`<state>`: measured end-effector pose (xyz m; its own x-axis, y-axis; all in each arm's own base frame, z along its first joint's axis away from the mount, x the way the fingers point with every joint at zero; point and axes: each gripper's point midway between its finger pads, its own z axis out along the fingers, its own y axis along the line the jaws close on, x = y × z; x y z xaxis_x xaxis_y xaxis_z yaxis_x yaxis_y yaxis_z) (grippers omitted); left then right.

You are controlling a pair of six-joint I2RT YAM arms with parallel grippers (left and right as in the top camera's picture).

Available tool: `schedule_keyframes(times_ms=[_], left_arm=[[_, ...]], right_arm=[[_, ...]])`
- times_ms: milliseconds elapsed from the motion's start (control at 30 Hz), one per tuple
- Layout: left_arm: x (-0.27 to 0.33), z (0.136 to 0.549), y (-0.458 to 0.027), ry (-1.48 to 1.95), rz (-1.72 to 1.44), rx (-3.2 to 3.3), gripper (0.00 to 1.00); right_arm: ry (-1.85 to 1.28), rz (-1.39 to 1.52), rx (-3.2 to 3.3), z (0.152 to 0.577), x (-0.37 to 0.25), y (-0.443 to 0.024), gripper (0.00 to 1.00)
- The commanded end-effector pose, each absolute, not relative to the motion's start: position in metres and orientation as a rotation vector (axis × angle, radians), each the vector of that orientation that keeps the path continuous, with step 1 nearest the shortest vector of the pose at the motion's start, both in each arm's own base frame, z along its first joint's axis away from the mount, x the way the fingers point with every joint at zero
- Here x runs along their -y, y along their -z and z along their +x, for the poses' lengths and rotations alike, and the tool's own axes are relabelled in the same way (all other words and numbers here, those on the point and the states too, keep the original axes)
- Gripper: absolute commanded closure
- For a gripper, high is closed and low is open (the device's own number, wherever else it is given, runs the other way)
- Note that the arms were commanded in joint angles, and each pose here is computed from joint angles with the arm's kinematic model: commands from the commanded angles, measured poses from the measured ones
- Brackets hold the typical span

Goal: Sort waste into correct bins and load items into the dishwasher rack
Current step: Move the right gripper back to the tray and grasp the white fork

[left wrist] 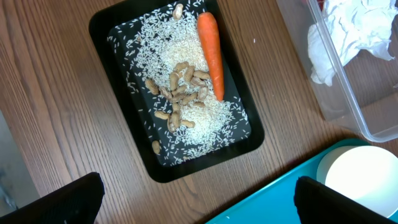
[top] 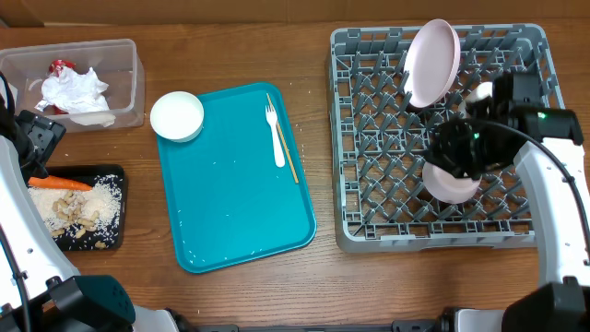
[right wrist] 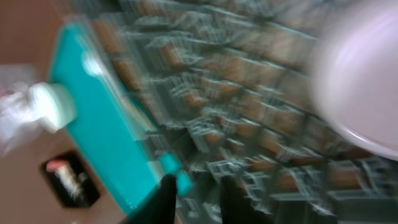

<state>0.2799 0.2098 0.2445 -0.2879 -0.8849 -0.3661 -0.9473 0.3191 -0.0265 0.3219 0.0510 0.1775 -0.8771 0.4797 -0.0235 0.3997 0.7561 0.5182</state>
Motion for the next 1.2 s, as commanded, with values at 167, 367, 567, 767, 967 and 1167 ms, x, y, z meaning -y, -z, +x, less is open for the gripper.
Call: schedule_keyframes(times_ms=[167,367,567,767,967,1167], left_arm=[[-0.212,0.278,-0.242,-0.308,-1.665,-2.27,0.0],[-0.212,0.278,-0.242,-0.309,-1.666,-2.269,0.0],[-0.212,0.278,-0.242,-0.309,-1.665,-2.27,0.0],[-0.212,0.278,-0.242,-0.309,-1.666,-2.269,0.0],[-0.212,0.278,-0.242,-0.309,-1.665,-2.269,0.0],[-0.212,0.278,-0.242,-0.309,-1.666,-2.269,0.0]], right_arm=[[-1.011,0.146,-2.549,0.351,-0.186,-0.254,0.11],[-0.993,-0.066,-2.42,0.378,-0.28,-0.24,0.07],[-1.133,-0.088,-2.36,0.406,-0.359,-0.191,0.06],[-1.326,-0.194,-2.383,0.408,-0.416,-0.135,0.05],[-1.134,-0.243,-2.489,0.409,-0.406,-0.101,0.13],[-0.64,-0.242,-2.629,0.416,-0.361,-0.1,0.19]])
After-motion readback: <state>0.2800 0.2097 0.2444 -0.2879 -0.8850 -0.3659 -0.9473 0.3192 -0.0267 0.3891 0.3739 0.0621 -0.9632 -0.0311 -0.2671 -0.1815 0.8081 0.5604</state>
